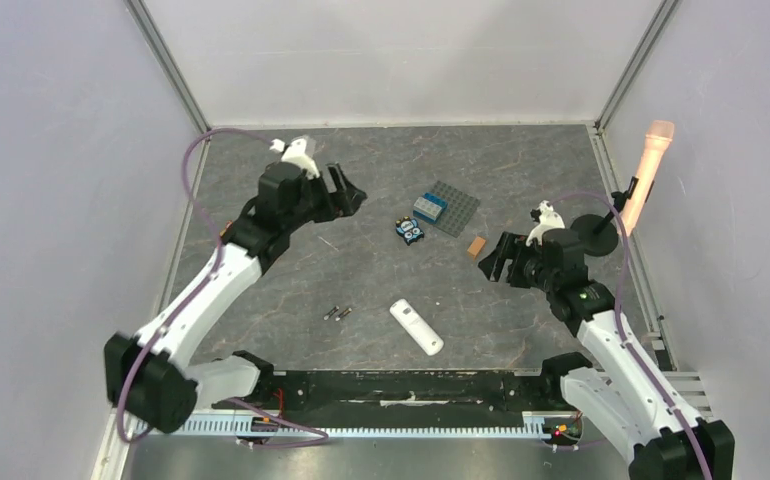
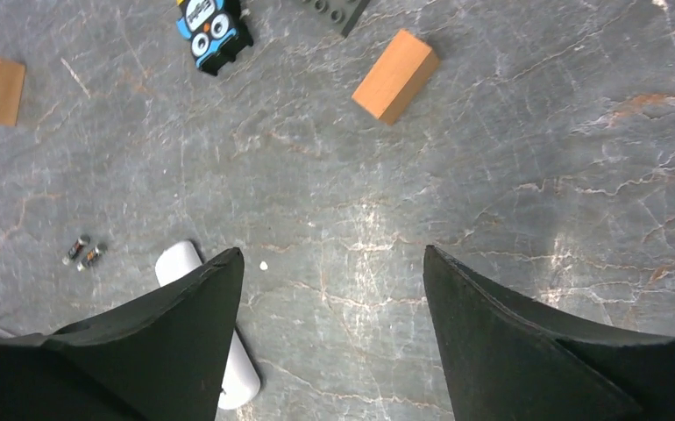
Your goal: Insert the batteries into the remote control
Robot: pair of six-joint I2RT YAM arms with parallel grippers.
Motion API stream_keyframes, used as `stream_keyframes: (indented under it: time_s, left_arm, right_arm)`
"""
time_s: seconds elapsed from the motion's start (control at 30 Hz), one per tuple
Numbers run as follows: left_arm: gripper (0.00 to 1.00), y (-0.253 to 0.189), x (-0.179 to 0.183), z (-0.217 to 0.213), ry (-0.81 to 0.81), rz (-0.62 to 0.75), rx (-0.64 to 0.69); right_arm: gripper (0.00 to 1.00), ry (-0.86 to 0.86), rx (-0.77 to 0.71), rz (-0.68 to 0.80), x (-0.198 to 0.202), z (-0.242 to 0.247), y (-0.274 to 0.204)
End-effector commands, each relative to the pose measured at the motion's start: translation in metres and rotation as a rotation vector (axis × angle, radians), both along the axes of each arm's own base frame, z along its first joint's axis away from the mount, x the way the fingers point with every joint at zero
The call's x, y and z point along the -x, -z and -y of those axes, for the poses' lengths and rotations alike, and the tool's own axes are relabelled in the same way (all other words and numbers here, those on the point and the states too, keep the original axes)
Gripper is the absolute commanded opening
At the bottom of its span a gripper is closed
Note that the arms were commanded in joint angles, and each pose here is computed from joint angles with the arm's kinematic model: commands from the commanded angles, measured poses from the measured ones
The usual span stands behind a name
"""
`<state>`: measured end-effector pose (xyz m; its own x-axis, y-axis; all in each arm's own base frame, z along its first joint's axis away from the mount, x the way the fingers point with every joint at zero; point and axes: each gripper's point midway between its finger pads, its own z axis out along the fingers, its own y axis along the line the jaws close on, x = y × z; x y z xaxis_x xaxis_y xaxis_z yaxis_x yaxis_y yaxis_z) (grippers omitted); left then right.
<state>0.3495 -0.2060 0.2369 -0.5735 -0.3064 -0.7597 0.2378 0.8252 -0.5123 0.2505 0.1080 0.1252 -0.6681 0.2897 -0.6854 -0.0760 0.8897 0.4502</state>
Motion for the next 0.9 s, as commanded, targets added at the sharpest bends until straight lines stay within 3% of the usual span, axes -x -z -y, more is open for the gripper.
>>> stream_keyframes:
  time_s: [0.0,0.23,0.47,0.73,0.87]
  left_arm:
    - [0.86,0.007,0.04,-0.042,-0.073,-0.016,-0.119]
    - [0.9,-0.007,0.09,-0.087,-0.191,0.004,-0.132]
    - [0.93,-0.014,0.119,-0.111,-0.265,0.101,-0.065]
    - [0.95,-0.005,0.128,-0.104,-0.203,0.105,-0.053]
    - [0.95,0.0,0.127,-0.101,-0.201,0.08,-0.047]
  right_arm:
    - [0.79,-0.055,0.006,0.067,0.011,-0.007,-0.007]
    - [0.75,-0.196,-0.008,0.083,0.033,-0.039,-0.006]
    - [0.76,-0.363,0.053,0.103,0.06,-0.083,-0.002]
    - [0.85,-0.602,0.354,0.085,0.115,-0.136,0.037]
    - [0.87,-0.611,0.465,0.095,0.121,-0.153,0.048]
